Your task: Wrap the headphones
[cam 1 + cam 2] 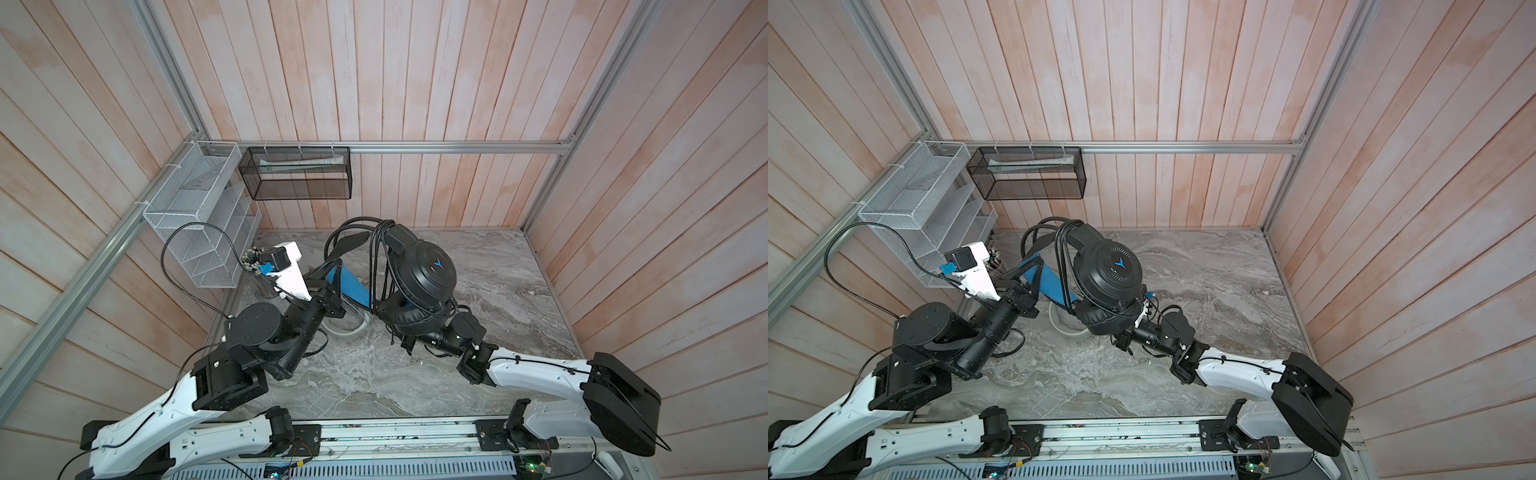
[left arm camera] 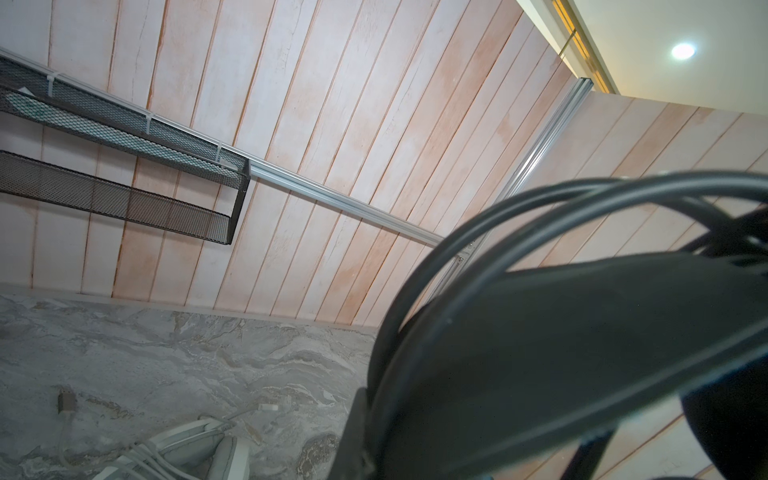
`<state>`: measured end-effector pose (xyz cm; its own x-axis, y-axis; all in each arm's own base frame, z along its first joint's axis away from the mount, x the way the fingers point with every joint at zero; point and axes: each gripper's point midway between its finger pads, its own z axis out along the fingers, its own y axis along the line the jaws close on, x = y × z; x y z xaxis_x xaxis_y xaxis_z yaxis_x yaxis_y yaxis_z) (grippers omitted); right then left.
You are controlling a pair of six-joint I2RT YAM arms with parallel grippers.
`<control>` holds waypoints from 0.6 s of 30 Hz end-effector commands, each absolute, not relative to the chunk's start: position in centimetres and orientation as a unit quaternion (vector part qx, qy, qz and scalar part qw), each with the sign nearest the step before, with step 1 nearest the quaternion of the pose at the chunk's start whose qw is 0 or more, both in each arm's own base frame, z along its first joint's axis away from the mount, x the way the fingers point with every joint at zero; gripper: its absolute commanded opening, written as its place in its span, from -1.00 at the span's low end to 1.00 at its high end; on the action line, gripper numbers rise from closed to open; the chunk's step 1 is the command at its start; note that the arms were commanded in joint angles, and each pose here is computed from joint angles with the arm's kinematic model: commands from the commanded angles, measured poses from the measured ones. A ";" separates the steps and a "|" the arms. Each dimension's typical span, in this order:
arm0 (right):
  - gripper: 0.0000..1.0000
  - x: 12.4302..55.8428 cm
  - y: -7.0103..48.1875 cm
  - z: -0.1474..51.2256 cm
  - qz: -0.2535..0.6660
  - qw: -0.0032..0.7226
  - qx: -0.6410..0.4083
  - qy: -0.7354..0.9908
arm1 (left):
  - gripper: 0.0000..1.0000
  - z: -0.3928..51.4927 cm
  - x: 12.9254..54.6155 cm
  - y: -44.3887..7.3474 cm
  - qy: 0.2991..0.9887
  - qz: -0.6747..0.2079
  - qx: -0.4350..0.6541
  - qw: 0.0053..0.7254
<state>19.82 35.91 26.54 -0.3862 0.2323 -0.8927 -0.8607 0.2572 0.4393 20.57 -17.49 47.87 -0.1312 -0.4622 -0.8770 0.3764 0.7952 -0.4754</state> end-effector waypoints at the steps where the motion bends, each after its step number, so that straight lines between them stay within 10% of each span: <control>1: -1.00 20.2 36.5 25.5 0.545 0.491 -0.247 0.633 | -1.00 49.8 20.4 -16.3 0.657 -0.362 -0.088 0.655; 18: -1.00 18.8 38.3 22.7 0.532 0.467 -0.263 0.656 | -1.00 49.5 22.3 -18.7 0.675 -0.347 -0.074 0.647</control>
<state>18.83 37.96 22.95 -0.4349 0.1634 -0.8855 -0.8374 0.2882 0.4644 22.59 -19.35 45.15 -0.1834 -0.3984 -0.8987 0.3057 0.8458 -0.4373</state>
